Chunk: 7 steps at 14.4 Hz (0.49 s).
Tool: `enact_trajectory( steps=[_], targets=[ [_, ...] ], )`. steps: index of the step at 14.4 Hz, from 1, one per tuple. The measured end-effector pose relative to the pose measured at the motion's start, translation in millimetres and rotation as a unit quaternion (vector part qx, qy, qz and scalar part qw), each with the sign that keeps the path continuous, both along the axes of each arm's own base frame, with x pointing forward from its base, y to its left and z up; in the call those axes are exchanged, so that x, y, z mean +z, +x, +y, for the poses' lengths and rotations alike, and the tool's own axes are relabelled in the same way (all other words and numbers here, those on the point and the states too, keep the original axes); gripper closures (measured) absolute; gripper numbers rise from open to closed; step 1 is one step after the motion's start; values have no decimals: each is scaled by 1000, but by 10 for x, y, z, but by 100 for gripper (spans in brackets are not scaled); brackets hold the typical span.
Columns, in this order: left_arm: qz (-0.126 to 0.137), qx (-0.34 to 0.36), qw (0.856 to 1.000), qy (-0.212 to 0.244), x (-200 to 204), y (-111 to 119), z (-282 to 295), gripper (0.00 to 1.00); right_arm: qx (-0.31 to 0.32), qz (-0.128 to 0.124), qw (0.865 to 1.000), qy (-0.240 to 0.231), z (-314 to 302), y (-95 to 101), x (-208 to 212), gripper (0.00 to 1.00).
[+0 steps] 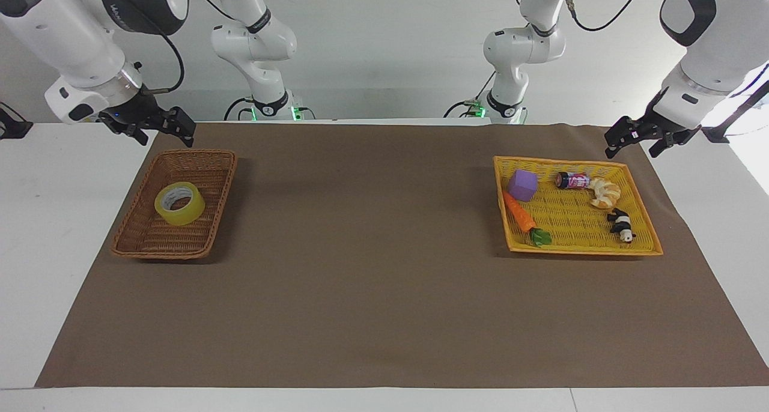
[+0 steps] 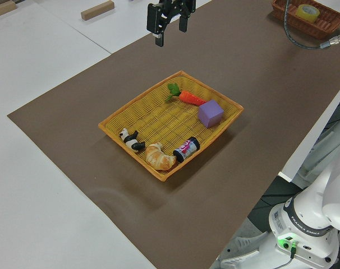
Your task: Move tape to another basket
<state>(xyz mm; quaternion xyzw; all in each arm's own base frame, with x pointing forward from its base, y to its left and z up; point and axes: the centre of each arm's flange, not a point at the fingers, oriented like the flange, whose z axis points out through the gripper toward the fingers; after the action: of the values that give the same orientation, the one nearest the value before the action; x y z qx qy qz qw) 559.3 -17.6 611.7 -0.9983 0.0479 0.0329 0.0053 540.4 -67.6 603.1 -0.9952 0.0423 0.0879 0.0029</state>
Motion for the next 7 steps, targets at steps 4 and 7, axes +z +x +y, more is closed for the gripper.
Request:
enact_trajectory(
  steps=[4,7],
  targets=[
    [0,0,1000,0,0,0,0,0,-6,-2,1000,0,-60,-20,43,0],
    [0,0,1000,0,0,0,0,0,-7,2,1000,0,-68,-27,10,0]
  ],
)
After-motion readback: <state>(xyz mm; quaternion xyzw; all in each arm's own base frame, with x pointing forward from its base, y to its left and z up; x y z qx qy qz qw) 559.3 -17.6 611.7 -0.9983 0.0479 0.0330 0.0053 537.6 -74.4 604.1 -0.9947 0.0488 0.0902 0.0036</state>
